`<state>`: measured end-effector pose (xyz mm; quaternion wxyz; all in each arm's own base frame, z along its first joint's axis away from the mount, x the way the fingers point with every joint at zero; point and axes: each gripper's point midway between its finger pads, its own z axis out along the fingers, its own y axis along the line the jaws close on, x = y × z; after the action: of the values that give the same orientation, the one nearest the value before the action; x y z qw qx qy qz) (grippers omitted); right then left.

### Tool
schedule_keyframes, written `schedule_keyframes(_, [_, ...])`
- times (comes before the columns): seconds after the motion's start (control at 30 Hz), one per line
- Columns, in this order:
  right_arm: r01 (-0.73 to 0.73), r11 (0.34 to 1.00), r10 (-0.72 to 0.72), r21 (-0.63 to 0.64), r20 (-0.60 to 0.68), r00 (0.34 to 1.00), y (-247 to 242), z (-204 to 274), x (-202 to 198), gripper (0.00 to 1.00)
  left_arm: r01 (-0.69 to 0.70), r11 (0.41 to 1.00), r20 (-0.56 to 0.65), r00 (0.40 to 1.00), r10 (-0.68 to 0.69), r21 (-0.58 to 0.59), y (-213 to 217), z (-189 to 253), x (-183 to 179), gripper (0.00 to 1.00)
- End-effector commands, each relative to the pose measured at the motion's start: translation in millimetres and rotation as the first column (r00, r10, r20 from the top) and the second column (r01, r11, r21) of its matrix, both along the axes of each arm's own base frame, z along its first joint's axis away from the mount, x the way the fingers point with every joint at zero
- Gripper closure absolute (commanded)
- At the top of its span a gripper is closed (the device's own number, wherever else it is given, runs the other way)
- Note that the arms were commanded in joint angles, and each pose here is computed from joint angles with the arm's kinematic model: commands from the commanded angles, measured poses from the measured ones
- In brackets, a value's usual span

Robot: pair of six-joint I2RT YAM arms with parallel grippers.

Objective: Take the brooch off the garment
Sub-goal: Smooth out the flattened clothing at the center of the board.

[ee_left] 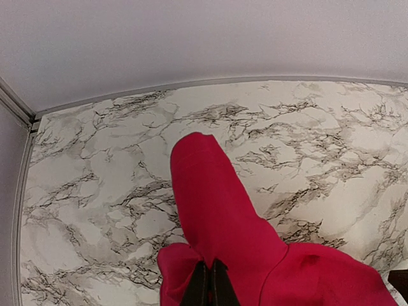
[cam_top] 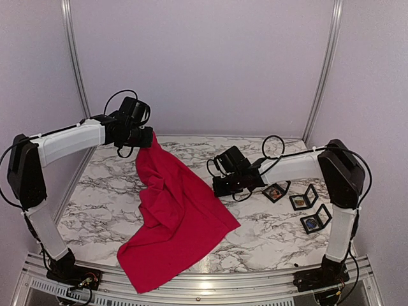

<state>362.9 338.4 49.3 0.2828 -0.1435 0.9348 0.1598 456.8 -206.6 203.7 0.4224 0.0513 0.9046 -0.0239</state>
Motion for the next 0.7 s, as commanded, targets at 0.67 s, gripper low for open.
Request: schedule_keyframes(0.67, [-0.100, 0.985, 0.103, 0.142, -0.016, 0.995, 44, 17, -17, 1.00, 0.210, 0.958, -0.052, 0.973, -0.224, -0.196, -95, -67, 115, 0.97])
